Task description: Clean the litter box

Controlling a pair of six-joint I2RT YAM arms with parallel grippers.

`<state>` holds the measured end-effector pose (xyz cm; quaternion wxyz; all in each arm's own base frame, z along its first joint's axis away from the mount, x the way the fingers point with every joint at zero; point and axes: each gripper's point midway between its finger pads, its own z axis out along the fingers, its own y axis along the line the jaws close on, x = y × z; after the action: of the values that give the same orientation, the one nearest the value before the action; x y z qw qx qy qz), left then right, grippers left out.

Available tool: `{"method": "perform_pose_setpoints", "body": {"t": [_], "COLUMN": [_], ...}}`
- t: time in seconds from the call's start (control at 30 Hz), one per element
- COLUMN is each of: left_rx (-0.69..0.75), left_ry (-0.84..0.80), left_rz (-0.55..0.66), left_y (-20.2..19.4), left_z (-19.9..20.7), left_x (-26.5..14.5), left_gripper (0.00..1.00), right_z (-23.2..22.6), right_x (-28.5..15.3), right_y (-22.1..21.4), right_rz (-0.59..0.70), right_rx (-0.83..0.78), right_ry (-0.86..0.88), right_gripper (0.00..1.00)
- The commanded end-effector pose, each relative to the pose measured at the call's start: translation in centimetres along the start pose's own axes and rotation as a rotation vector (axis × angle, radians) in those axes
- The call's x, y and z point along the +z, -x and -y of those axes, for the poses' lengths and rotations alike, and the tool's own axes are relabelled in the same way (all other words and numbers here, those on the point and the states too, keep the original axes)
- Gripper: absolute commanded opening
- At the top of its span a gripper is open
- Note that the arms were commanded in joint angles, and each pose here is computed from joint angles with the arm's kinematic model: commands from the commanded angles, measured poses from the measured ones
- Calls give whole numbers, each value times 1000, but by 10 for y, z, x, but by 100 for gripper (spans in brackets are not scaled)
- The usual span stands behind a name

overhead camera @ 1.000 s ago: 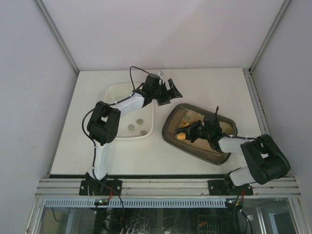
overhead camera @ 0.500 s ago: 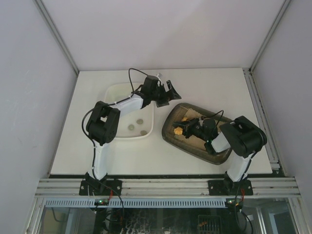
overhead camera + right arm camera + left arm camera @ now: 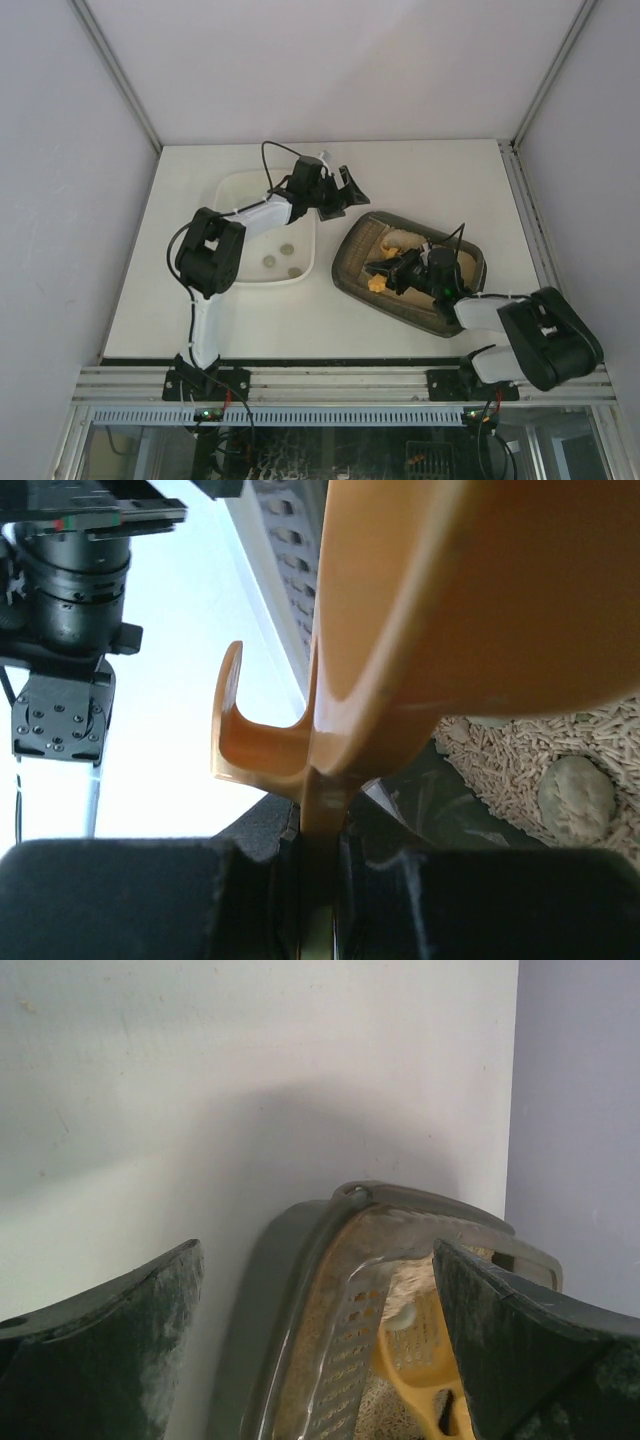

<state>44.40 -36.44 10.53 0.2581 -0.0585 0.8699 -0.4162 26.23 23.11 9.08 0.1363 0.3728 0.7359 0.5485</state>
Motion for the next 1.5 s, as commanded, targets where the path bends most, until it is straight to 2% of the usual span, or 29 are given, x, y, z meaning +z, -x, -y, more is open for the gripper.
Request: {"method": "perform_pose_setpoints", "body": {"t": [0.0, 0.33, 0.8, 1.1, 1.3, 1.47], "left_rx": [27, 51, 156, 260, 300, 357], "left_ry": [-71, -65, -50, -34, 4, 14], "left_rz": [39, 43, 34, 11, -25, -62], "left_y": [12, 8, 7, 3, -9, -22], "left_z": [28, 23, 23, 26, 15, 8], "left_x": [-21, -24, -33, -53, -68, -85], "left_gripper": [100, 100, 100, 100, 100, 100], "right_z": [5, 21, 6, 11, 26, 26], "right_x": [-16, -50, -72, -87, -95, -103], "right_y": [13, 8, -19, -41, -44, -58], "right_rz": [52, 26, -62, -138, -127, -146], "right_rx": [-169, -210, -455, -595, -594, -640], "right_ry": [-10, 18, 158, 205, 204, 281], "right_gripper": [0, 0, 0, 0, 0, 0]}}
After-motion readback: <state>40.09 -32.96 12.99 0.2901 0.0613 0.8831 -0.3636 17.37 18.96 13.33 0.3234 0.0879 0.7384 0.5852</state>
